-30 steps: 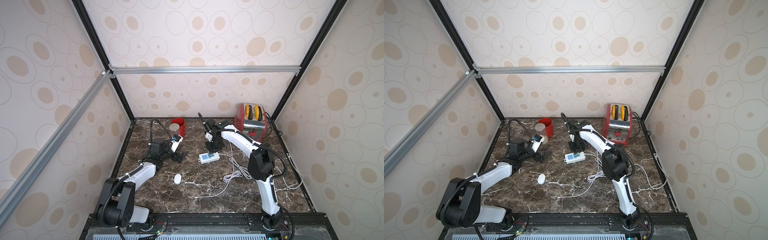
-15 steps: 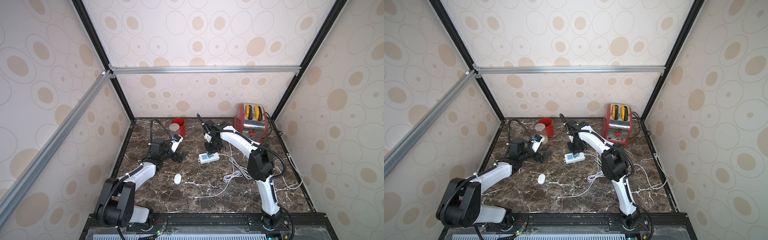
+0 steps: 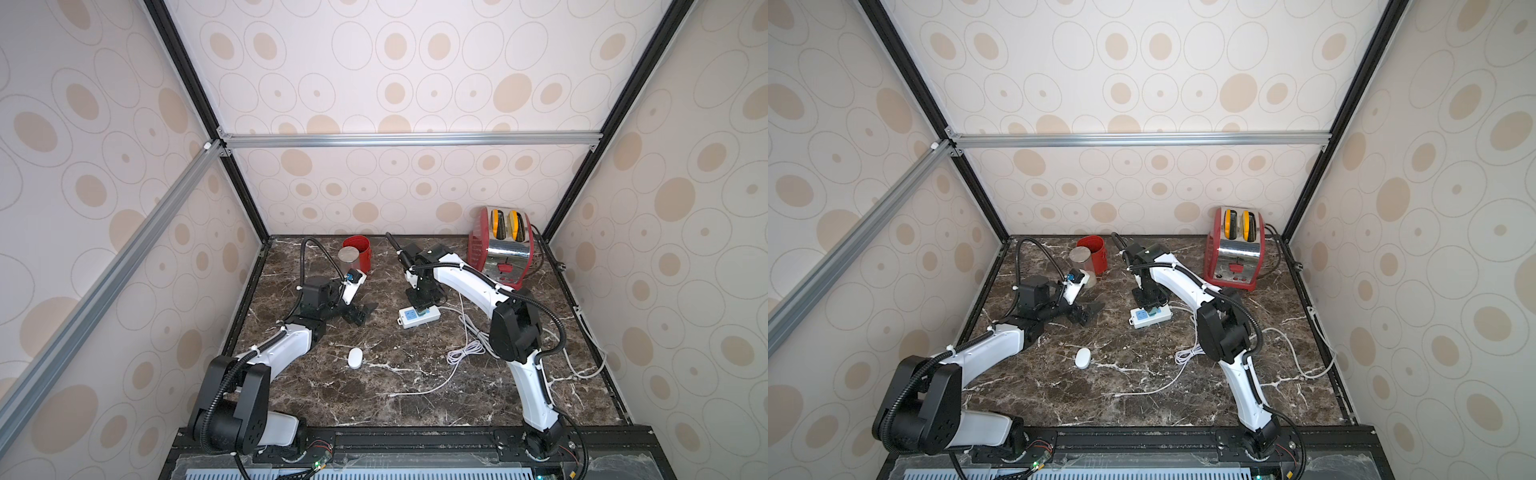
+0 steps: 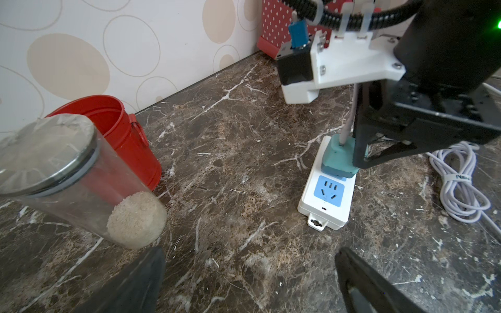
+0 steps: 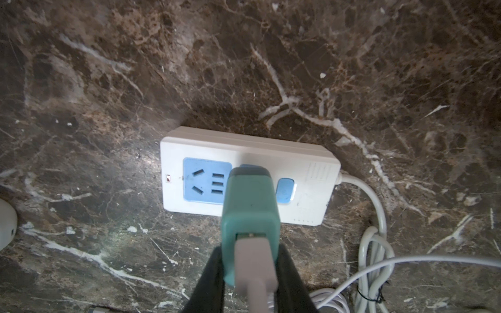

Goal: Charge the bluetooth headset
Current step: Insert the plug into the socket.

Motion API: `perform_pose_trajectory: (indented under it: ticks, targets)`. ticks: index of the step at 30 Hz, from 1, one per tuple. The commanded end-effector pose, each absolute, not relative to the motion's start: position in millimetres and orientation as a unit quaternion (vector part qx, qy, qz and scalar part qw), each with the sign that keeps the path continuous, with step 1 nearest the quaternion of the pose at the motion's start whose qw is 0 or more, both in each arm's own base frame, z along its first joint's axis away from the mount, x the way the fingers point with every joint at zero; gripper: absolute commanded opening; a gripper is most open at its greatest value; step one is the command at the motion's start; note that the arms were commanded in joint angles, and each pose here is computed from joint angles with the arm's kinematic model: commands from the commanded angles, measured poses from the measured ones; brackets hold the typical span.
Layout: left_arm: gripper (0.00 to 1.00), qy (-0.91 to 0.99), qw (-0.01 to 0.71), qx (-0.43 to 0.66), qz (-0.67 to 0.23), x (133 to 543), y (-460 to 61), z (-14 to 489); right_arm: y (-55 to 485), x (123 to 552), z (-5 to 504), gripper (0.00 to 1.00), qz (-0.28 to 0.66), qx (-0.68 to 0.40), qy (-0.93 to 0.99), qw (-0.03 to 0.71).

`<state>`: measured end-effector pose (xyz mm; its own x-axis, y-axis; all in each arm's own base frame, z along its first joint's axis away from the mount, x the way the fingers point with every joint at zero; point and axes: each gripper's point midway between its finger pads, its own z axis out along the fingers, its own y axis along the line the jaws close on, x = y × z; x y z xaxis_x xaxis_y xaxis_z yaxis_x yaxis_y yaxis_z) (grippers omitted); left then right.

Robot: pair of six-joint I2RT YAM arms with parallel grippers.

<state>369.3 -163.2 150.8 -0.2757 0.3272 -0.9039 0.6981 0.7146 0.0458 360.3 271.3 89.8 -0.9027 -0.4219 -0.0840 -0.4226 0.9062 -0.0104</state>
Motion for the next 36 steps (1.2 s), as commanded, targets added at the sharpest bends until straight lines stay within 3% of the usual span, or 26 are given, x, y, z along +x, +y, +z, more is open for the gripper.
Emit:
perform_pose_trajectory:
  ticks: [1,14,21,23,31,36]
  targets:
    - [0.99,0.762,0.520,0.341,-0.179,376,-164,170,259,332,53,0.00,-0.009,-0.216,0.976,-0.029]
    - [0.99,0.767,0.516,0.335,-0.180,378,-160,166,249,318,9,0.00,-0.048,-0.205,0.969,-0.127]
    - [0.99,0.766,0.520,0.332,-0.181,379,-159,170,244,327,18,0.01,-0.072,-0.202,0.971,-0.110]
    - [0.99,0.763,0.530,0.324,-0.180,380,-157,177,249,332,32,0.10,-0.054,-0.196,0.976,-0.076]
    - [0.99,0.740,0.588,0.277,-0.172,378,-148,237,285,366,123,0.87,0.059,-0.209,0.971,0.102]
    - [0.99,0.751,0.593,0.233,-0.173,363,-136,261,281,332,145,0.89,0.114,-0.281,0.941,0.150]
